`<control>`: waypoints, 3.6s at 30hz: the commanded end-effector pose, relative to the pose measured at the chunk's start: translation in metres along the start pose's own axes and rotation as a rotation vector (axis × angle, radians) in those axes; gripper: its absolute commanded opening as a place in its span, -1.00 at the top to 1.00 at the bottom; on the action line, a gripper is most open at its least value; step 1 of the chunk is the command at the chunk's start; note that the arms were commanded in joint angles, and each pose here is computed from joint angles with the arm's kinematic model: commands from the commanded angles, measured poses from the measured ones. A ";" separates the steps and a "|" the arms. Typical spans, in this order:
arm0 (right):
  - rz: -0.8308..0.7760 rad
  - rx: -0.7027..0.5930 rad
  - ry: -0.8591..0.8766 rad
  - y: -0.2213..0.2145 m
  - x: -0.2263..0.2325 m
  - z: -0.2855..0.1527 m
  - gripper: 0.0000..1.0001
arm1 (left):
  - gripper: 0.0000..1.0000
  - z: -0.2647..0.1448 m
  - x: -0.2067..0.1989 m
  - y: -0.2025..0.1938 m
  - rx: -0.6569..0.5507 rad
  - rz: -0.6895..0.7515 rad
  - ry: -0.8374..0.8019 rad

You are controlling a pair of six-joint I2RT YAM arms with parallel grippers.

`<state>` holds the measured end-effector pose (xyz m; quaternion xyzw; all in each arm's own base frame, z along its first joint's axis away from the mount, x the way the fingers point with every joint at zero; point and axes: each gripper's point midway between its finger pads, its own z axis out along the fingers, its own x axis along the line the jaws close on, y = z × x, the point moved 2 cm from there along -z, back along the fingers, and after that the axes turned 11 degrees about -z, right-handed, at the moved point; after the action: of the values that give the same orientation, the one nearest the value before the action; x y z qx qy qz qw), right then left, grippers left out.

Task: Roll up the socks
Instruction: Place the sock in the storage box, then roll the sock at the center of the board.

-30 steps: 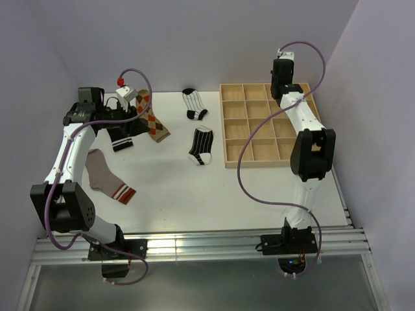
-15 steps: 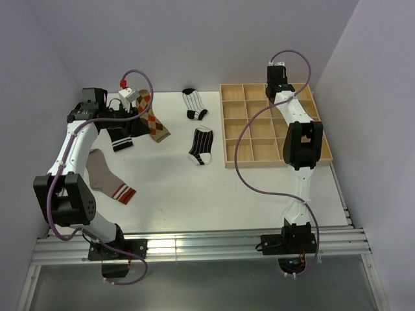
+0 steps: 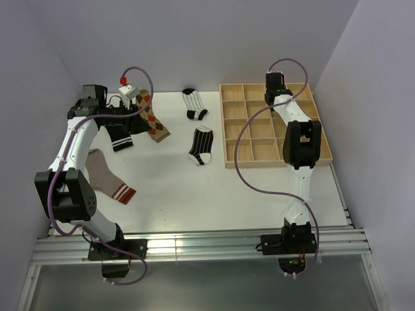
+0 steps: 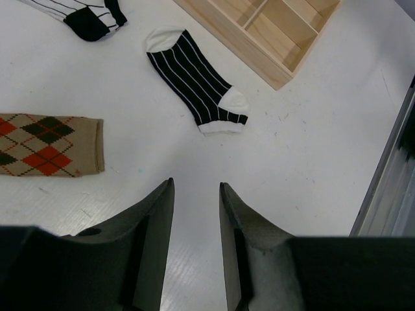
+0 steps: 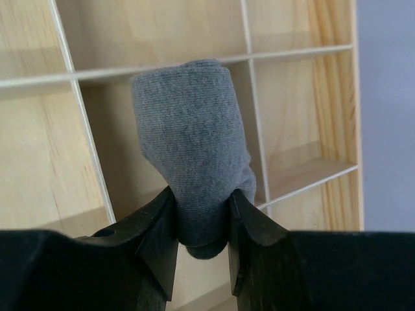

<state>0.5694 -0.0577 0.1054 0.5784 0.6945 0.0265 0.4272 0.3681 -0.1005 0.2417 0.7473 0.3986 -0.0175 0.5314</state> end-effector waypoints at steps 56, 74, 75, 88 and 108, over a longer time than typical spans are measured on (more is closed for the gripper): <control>0.455 -0.279 0.506 0.053 -0.035 -0.117 -0.30 | -0.04 0.044 0.006 -0.024 0.082 0.208 0.147; 0.519 -0.347 0.548 0.029 0.006 -0.213 -0.22 | -0.09 0.147 -0.036 -0.109 0.110 0.723 0.036; 0.528 -0.357 0.547 0.027 0.004 -0.217 -0.22 | -0.10 0.152 -0.035 -0.103 0.073 0.749 0.043; 0.558 -0.436 0.572 0.002 -0.004 -0.270 -0.21 | -0.09 0.197 -0.041 -0.131 0.216 0.866 0.002; 0.519 -0.447 0.592 -0.004 0.002 -0.273 -0.14 | 0.17 0.227 -0.029 -0.149 0.399 0.891 -0.022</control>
<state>0.3958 0.0639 0.2623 0.6124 0.5975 0.4286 0.2904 0.3463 -0.2797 0.0419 0.9260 0.0351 0.1351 0.3507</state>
